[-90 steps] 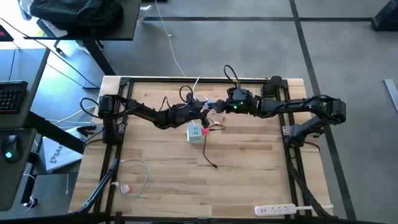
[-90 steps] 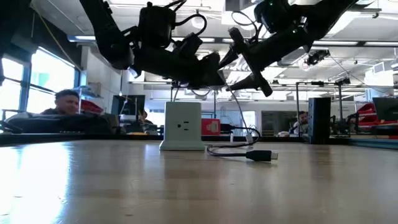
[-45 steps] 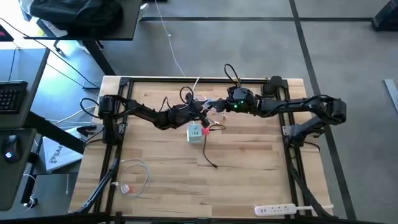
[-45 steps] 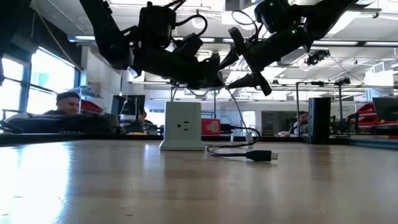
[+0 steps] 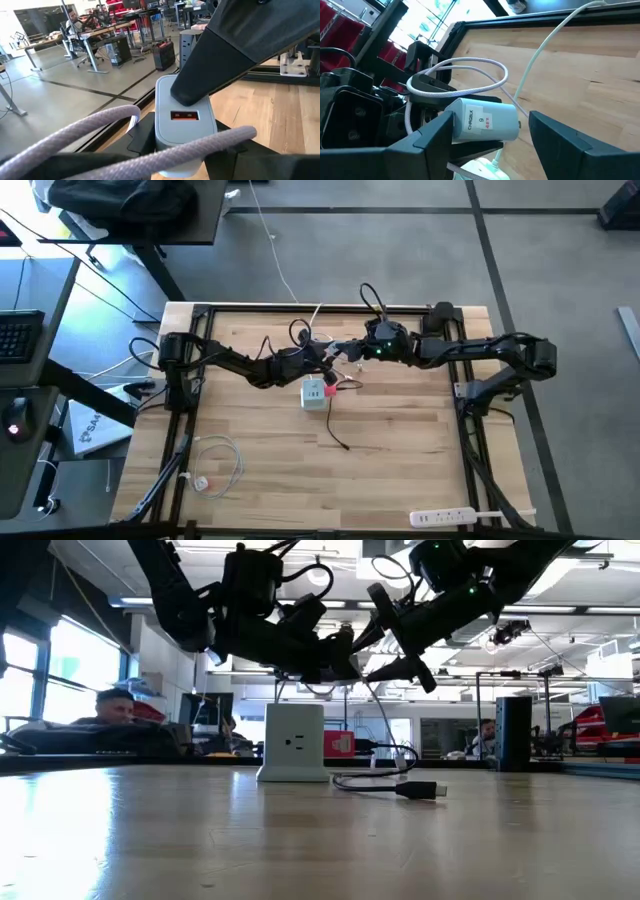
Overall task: Insert USB
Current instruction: Insert the light pink charger cable into the white charger adapter
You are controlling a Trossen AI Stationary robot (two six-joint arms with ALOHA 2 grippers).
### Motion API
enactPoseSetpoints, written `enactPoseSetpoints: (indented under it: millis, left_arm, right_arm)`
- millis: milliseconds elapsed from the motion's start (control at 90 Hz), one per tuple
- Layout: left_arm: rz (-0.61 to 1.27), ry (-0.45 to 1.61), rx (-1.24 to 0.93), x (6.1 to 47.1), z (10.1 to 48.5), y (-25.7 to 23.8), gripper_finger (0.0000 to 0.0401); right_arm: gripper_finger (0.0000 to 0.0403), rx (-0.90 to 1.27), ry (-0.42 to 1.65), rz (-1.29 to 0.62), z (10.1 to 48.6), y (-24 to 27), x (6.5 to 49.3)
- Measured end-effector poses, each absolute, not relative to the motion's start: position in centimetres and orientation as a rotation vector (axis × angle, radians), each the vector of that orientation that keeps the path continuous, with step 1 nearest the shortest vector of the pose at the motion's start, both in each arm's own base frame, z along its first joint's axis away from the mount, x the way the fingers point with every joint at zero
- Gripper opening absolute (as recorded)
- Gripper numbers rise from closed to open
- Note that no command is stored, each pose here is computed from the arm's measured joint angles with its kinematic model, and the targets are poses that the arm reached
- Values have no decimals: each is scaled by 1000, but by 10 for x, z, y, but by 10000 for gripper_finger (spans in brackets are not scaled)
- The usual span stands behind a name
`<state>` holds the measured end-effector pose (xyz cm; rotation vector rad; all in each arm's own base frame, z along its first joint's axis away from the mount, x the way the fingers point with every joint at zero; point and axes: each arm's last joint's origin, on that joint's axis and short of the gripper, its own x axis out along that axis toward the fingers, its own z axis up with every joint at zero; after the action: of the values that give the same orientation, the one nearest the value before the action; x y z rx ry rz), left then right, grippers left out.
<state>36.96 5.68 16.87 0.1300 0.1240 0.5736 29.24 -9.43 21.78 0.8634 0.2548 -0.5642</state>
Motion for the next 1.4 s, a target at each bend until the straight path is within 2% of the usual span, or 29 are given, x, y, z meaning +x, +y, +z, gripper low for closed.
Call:
enactPoseSetpoints:
  millis: [1400]
  left_arm:
    - [576,144,149,369,167,56,108]
  right_arm:
    - [224,716,334,-629,212,-102,286]
